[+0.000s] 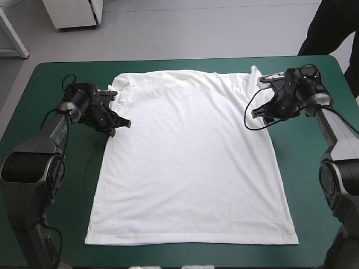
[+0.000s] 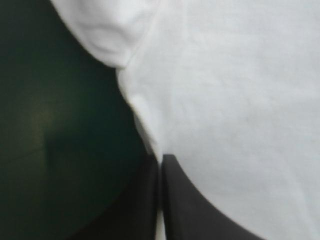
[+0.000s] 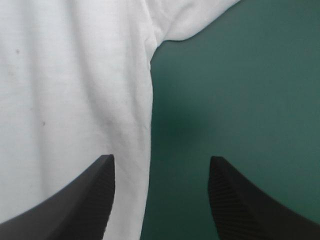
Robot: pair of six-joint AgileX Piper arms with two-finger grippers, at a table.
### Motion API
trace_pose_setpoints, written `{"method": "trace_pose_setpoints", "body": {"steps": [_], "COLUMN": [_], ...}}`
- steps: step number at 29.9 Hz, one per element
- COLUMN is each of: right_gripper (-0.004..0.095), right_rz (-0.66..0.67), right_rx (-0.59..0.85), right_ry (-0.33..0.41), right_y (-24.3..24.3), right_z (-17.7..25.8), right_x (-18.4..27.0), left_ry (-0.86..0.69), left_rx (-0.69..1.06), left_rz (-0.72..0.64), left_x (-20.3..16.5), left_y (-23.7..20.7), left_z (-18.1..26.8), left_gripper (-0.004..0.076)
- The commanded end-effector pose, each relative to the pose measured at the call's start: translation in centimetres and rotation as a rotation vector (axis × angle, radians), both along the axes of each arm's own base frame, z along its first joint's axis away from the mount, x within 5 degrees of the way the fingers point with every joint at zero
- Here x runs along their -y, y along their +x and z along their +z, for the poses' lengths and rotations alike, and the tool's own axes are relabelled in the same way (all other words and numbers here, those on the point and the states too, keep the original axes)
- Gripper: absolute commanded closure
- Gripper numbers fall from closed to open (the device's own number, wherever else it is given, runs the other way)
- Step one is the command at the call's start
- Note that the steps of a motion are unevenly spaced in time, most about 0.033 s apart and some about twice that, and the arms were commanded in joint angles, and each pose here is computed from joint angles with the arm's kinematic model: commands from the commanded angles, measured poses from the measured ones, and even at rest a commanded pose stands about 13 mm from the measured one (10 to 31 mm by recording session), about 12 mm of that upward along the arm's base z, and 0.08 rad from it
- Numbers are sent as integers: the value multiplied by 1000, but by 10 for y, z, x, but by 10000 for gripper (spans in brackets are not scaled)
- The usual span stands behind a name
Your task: Fold the cloth
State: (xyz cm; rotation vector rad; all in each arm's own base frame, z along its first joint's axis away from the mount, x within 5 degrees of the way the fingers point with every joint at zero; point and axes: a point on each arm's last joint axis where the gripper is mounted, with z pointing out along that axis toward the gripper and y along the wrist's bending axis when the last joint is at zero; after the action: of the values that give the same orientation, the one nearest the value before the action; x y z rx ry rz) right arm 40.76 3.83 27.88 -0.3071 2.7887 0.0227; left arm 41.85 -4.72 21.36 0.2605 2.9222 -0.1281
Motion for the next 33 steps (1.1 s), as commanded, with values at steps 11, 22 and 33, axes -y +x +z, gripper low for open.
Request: {"method": "trace_pose_setpoints", "body": {"steps": [11, 22, 33], "right_gripper": [382, 714, 921], "right_rz": [12, 38, 65], "right_rx": [11, -117, -113], "right_ry": [74, 151, 227], "right_y": [22, 25, 25], "right_z": [-11, -41, -25], "right_x": [-6, -15, -22], "left_ry": [-64, -71, -93], "left_rx": [33, 33, 105], "left_rz": [-24, -25, -68], "left_x": [7, 7, 8], "left_y": [0, 0, -10], "left_z": [11, 11, 43], "left_gripper": [733, 733, 733]}}
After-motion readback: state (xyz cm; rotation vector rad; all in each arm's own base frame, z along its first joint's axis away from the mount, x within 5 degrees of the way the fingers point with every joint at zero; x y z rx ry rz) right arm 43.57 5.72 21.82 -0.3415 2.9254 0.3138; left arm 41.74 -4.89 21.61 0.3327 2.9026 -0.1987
